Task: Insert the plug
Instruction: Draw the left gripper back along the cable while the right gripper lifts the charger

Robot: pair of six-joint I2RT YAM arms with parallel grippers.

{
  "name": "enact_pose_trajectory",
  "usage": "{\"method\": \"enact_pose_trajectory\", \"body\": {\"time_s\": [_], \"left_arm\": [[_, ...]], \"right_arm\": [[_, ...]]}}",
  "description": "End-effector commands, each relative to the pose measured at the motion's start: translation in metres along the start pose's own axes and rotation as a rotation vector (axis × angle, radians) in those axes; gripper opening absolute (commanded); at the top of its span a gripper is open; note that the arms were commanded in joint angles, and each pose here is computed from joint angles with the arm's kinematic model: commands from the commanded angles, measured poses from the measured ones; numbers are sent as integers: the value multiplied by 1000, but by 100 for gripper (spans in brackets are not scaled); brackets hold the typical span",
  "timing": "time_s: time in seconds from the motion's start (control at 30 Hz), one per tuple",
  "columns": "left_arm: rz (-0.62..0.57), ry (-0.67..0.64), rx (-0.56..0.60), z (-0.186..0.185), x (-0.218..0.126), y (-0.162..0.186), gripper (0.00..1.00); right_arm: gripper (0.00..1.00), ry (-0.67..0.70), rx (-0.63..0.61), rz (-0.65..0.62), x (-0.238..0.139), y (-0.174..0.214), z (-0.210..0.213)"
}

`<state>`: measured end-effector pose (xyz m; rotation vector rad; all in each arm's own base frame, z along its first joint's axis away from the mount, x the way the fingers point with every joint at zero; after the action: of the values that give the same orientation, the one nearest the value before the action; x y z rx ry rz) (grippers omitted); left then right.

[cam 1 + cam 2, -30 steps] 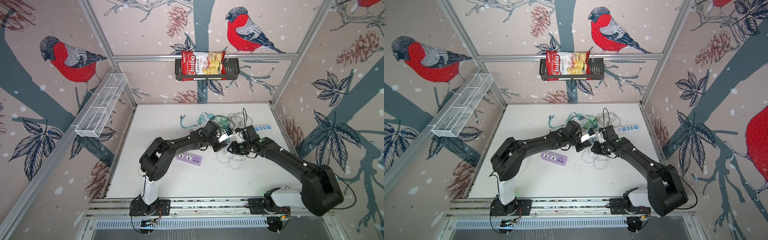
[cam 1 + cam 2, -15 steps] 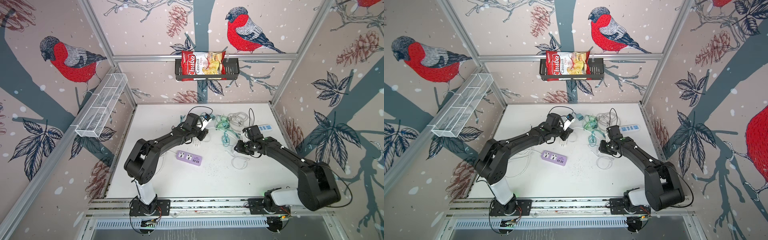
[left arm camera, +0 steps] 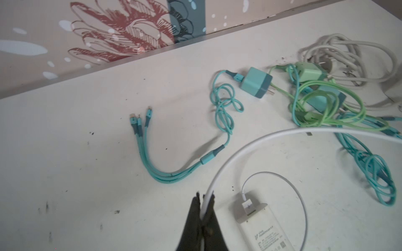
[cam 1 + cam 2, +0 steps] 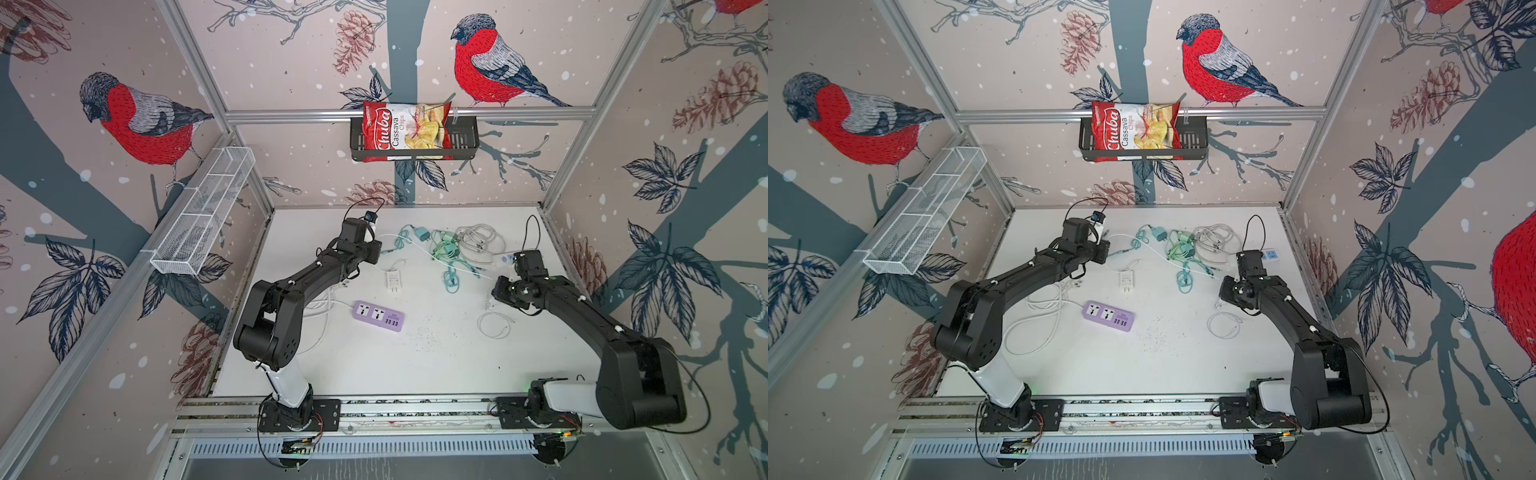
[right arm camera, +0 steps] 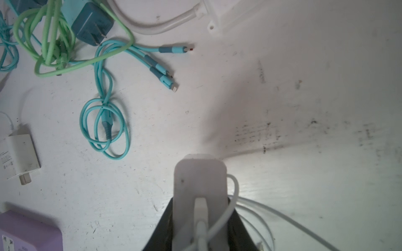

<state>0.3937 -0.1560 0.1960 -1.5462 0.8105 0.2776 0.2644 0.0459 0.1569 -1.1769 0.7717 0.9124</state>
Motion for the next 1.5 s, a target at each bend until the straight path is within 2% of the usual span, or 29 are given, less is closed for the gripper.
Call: {"method": "enact_pose_trajectory", "body": {"time_s": [0.0, 0.17, 0.53, 0.6, 0.73, 0.87, 1.0, 1.13, 1.2, 1.3, 1.4, 1.47], "left_arm": [[-6, -82, -36, 9, 3, -4, 0], [-7, -109, -62, 16, 5, -2, 0], [13, -151, -236, 58, 9, 1, 0], [20, -124, -218, 57, 11, 0, 0], [16, -193, -255, 66, 12, 1, 0], [17, -148, -256, 69, 12, 1, 0], [30, -201, -291, 80, 14, 4, 0], [54, -108, -280, 75, 16, 2, 0], [48, -131, -294, 78, 17, 2, 0], [61, -128, -299, 79, 20, 4, 0], [67, -179, -308, 84, 18, 7, 0], [66, -201, -318, 89, 15, 8, 0]], "right_arm": [[13, 58, 46, -15, -2, -2, -11], [13, 108, 104, -61, -11, -5, -25], [14, 194, 204, -93, -12, -7, -56], [14, 186, 206, -89, -9, -8, -57], [14, 211, 229, -74, -5, -7, -64], [15, 211, 257, -146, -14, -11, -68], [16, 240, 290, -139, -16, -15, -79], [16, 201, 290, -150, -18, -19, -79], [16, 208, 292, -153, -18, -21, -79], [17, 259, 310, -158, -20, -20, -86], [17, 404, 350, -215, -33, -19, -96], [18, 454, 365, -258, -42, -19, -101]]}}
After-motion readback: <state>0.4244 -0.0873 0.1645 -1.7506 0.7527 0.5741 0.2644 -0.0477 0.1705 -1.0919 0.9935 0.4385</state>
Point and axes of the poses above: each gripper's point midway between its finger pads, its own x axis out along the fingers, its own z axis along the line the jaws close on, y = z × x, the point moved 9 cm from there along -x, back along the fingers, and after that the axes turned 10 degrees about -x, right-handed, at the moved point
